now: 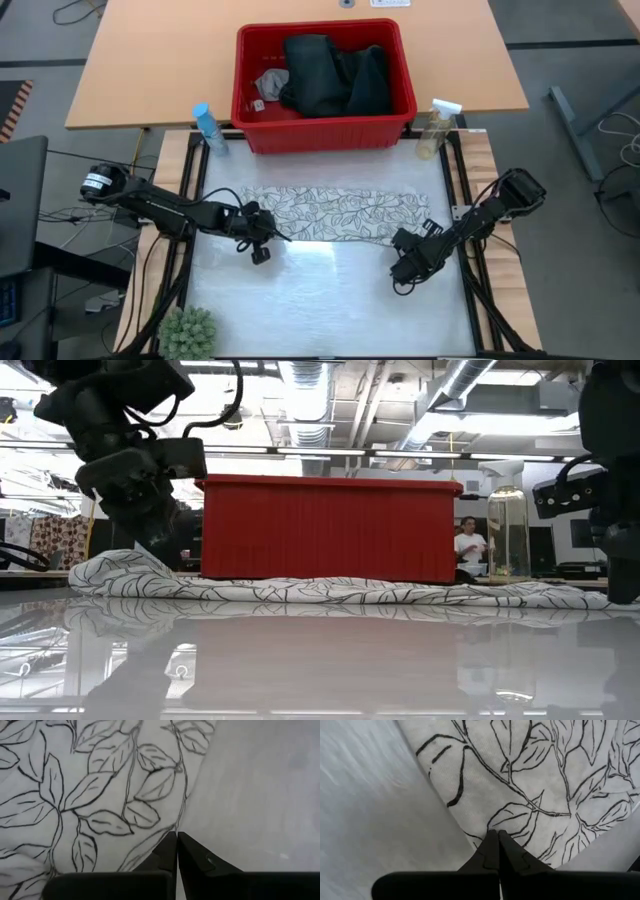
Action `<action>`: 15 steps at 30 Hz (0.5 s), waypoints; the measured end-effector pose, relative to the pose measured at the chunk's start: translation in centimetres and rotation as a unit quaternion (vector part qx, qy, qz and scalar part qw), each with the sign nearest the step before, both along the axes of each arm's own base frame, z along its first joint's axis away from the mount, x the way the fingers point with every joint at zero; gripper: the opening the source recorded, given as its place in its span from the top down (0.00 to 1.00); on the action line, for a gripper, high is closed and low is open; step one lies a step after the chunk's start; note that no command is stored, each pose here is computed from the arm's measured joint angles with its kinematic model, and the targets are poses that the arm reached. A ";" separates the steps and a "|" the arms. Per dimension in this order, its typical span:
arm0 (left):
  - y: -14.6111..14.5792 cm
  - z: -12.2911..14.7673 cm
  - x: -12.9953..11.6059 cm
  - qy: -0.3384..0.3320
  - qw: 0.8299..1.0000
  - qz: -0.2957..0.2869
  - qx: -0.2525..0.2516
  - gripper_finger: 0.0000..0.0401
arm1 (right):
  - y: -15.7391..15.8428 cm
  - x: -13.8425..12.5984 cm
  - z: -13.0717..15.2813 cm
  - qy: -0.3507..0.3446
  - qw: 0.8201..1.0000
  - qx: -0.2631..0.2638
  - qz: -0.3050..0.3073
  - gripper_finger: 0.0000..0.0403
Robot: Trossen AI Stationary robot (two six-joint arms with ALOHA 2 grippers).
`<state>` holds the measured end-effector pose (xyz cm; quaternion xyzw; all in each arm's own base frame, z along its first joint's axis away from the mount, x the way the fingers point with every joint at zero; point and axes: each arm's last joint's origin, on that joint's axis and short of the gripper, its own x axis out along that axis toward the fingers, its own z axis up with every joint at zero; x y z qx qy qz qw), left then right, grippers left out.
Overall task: Fold laundry
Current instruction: Fold the white-patterned shirt
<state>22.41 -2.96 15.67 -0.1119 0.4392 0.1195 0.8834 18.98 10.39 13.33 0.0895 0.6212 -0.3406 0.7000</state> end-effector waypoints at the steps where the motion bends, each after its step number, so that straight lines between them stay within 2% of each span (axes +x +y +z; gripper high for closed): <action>1: 0.0 -0.2 -0.1 -0.002 1.000 0.004 -0.003 1.00 | 0.0 0.0 0.0 0.000 1.000 0.000 0.000 0.96; 11: 0.3 -2.5 -1.8 0.022 0.999 0.032 -0.022 1.00 | 0.0 0.0 0.0 0.002 1.000 0.002 0.005 0.96; 15: 0.3 -2.8 -2.0 0.024 0.999 0.043 -0.023 1.00 | 0.1 0.0 0.0 0.013 1.000 0.007 0.026 0.96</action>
